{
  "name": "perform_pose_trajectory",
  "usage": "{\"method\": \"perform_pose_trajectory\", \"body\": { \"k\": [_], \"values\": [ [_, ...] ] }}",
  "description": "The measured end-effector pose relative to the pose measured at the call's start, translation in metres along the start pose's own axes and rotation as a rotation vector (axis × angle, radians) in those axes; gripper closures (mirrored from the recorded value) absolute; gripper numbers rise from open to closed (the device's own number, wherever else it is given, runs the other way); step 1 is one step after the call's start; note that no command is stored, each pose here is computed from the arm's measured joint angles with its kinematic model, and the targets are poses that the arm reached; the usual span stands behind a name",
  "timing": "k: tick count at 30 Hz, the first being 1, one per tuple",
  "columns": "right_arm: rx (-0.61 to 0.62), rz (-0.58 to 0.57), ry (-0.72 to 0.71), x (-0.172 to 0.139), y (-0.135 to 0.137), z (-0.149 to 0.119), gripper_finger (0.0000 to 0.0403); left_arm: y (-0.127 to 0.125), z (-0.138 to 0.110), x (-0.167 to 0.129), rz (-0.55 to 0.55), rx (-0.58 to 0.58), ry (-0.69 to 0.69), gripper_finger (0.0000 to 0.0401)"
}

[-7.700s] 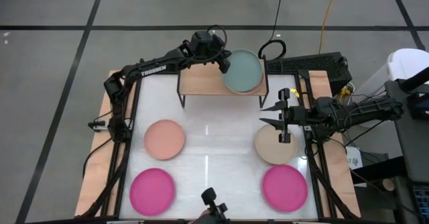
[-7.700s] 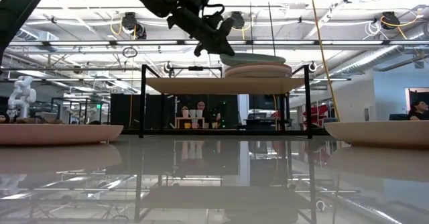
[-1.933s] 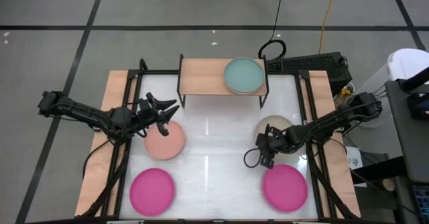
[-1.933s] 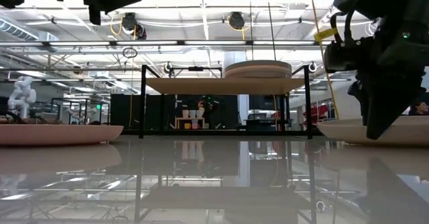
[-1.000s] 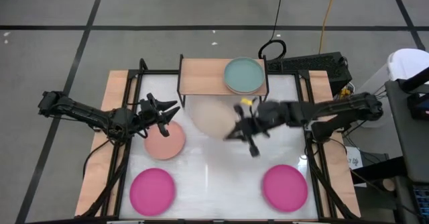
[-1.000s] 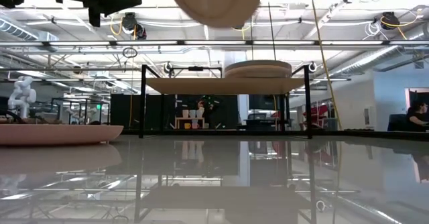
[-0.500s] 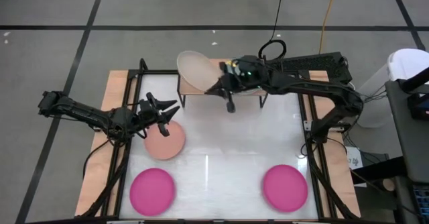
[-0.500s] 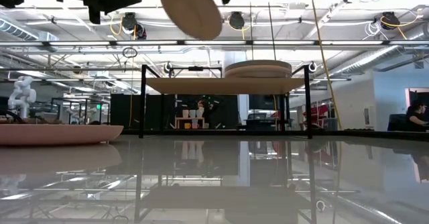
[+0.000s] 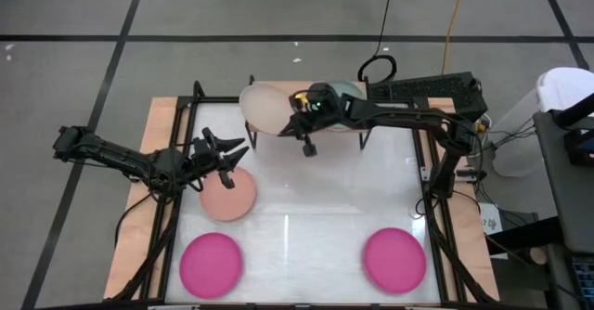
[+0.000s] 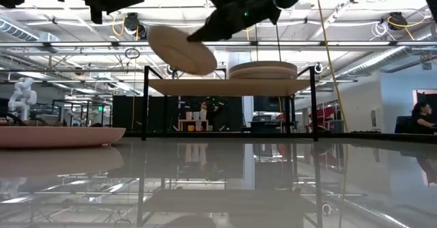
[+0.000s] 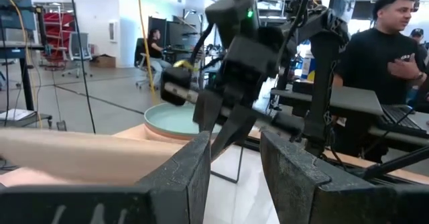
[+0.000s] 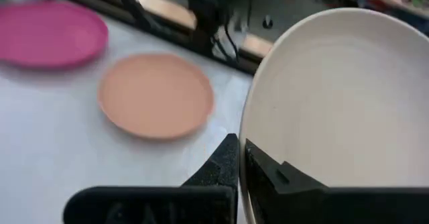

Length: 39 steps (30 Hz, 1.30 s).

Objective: Place and stack plates onto a shelf
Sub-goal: Put the gray plate on the shelf

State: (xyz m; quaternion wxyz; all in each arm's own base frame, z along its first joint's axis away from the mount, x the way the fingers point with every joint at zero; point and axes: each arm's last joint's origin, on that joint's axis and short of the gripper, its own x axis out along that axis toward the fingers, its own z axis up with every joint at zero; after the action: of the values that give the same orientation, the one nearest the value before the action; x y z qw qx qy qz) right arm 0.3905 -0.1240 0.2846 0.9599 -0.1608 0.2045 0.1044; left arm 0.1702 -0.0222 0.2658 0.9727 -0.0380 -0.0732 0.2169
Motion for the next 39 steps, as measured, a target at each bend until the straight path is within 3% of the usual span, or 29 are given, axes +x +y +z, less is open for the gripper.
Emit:
{"method": "perform_pose_trajectory", "body": {
  "k": [13,39],
  "values": [
    [-0.023,-0.07,0.184,0.002,0.001,-0.016,0.0403,0.0,0.0,0.0,0.0,-0.003,0.0,0.0265],
    [0.001,-0.157,0.158,-0.004,-0.015,-0.019,0.0393,0.0,0.002,0.0,0.001,-0.009,-0.015,0.0265]
  ]
}}
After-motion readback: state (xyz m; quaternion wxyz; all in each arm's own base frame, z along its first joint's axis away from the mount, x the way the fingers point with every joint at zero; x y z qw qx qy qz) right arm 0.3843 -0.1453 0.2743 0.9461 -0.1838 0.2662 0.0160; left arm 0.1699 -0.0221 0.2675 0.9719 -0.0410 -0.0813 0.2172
